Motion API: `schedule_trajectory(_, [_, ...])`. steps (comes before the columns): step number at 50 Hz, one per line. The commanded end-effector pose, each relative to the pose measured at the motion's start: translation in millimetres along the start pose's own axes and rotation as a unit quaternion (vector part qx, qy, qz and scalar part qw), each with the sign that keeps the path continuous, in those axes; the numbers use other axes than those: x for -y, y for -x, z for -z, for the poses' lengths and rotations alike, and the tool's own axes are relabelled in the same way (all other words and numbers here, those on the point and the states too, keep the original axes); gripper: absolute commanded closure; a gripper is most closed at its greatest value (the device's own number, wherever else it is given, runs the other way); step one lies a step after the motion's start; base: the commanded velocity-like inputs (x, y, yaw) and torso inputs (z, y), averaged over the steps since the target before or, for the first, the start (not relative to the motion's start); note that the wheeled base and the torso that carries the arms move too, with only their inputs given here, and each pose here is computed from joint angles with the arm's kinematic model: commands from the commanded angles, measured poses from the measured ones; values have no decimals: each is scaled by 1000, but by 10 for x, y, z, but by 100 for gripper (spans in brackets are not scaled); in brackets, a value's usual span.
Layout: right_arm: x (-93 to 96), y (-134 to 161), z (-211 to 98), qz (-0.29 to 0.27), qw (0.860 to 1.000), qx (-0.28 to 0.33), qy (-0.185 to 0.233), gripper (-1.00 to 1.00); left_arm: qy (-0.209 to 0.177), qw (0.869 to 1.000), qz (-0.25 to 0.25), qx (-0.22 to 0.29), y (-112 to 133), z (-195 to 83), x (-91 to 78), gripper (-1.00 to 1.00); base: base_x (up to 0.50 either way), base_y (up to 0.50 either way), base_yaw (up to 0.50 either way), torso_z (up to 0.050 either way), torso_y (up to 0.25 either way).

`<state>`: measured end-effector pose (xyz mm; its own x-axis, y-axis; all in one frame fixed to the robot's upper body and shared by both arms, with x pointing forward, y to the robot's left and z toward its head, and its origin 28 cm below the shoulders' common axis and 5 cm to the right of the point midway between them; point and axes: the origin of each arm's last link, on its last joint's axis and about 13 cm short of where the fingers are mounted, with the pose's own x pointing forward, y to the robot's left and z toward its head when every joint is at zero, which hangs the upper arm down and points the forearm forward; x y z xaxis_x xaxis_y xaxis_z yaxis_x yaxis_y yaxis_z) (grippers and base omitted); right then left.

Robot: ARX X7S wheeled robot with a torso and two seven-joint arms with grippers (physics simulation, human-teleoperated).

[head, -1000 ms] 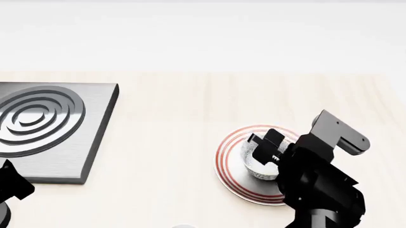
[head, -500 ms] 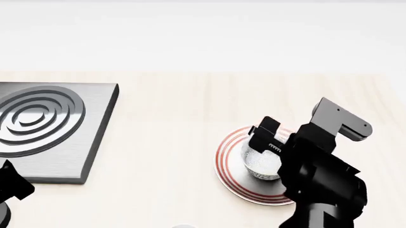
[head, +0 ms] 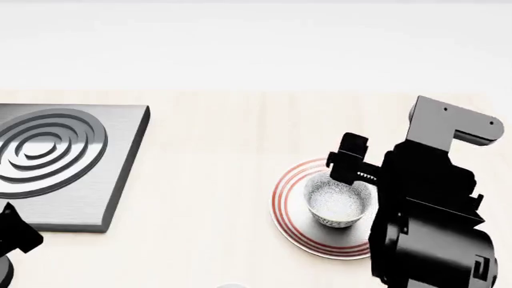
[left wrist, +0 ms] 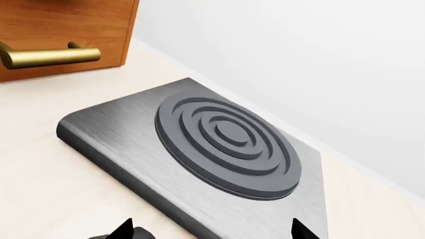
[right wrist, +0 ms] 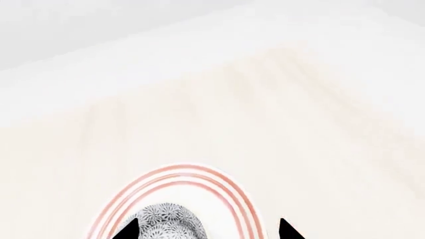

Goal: Pick the akita bowl between the plate and the ramekin and place it on the plate.

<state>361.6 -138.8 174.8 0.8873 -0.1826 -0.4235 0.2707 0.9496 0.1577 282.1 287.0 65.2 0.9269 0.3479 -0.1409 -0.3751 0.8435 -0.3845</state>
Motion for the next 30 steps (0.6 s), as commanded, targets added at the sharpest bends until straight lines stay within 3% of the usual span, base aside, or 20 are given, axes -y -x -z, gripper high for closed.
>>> schedule_trajectory(1, [-12,371,131,-29,997,55,50,-100,-1,1000,0,1,0,-1,0,-100,0,0,0,0,0])
schedule_trajectory(9, [51,548,331,-27,994,91,61,-100,0,1000,0,1,-5,-1,-2,-100,0,0,0,0,0])
schedule_trajectory(13, [74,611,450,-13,990,109,92,-100,2,1000,-3,0,-6,-3,-3,-100,0,0,0,0,0])
schedule_trajectory(23, [95,762,660,12,983,137,122,-100,1,1000,-2,0,-5,-8,2,-100,0,0,0,0,0])
schedule_trajectory(30, [130,903,755,17,978,168,120,-100,1,1000,-2,1,-4,-6,1,-100,0,0,0,0,0])
